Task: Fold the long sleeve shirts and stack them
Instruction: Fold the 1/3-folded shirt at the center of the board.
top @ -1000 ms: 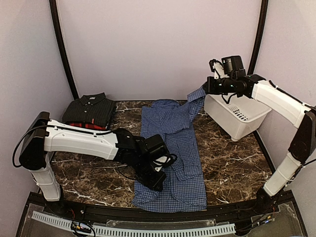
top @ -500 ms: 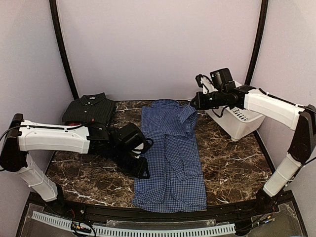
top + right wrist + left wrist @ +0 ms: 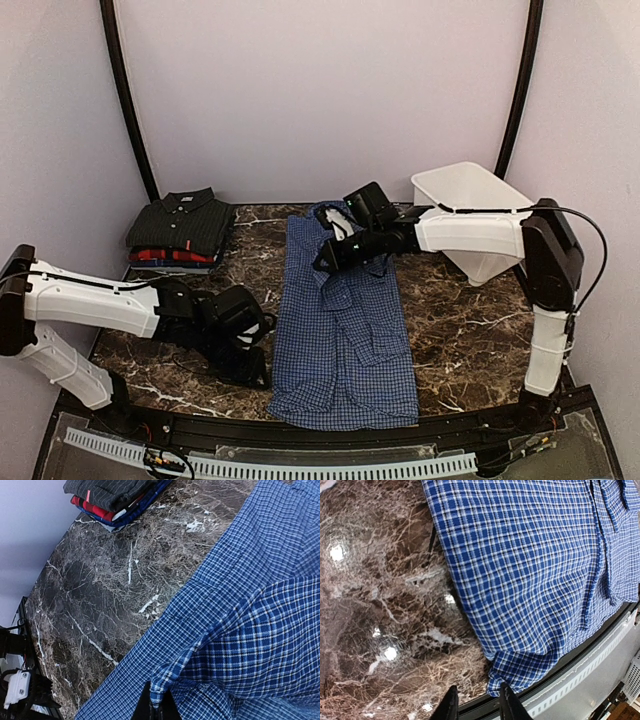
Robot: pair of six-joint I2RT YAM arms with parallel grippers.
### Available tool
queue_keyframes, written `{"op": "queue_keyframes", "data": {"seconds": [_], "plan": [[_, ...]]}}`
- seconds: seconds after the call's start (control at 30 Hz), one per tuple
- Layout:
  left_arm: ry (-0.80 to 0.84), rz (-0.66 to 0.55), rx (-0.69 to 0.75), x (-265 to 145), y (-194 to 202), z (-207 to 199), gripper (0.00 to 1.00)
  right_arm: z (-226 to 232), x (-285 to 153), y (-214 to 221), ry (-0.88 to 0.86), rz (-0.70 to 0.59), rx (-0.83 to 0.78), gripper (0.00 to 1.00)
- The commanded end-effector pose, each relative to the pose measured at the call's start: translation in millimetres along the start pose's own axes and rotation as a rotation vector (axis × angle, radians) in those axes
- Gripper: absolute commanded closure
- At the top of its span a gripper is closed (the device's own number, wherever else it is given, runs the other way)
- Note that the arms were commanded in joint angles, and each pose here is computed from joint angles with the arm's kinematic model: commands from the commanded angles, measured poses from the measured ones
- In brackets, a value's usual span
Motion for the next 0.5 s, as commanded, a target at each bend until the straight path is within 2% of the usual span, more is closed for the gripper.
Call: {"op": "queue_keyframes", "data": {"seconds": [0.0, 0.3, 0.47], "plan": [[0.1, -0.007, 0.009, -5.2, 6.7, -5.5, 0.73, 21.3, 30.8, -16.8, -0.121, -0.047, -0.012, 1.0], [0.154, -0.027, 0.085, 1.1, 10.2, -15.2, 0.73, 23.9, 87.9, 2.8, -0.194, 0.008, 0.043, 1.0], [0.108, -0.015, 0.092, 11.0, 13.1, -6.2, 0.7, 18.4, 105.2, 16.7, -0.202, 0.031, 0.074, 1.0]]}}
Point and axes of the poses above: each gripper's point midway between its finger pads, its own x axis out along the fingers, its own z axis along the line the jaws close on, y = z × x, the point moved 6 cm from there along -x, back along the fingers, and after that the axes turned 10 degrees about -x, right-handed, at the moved point
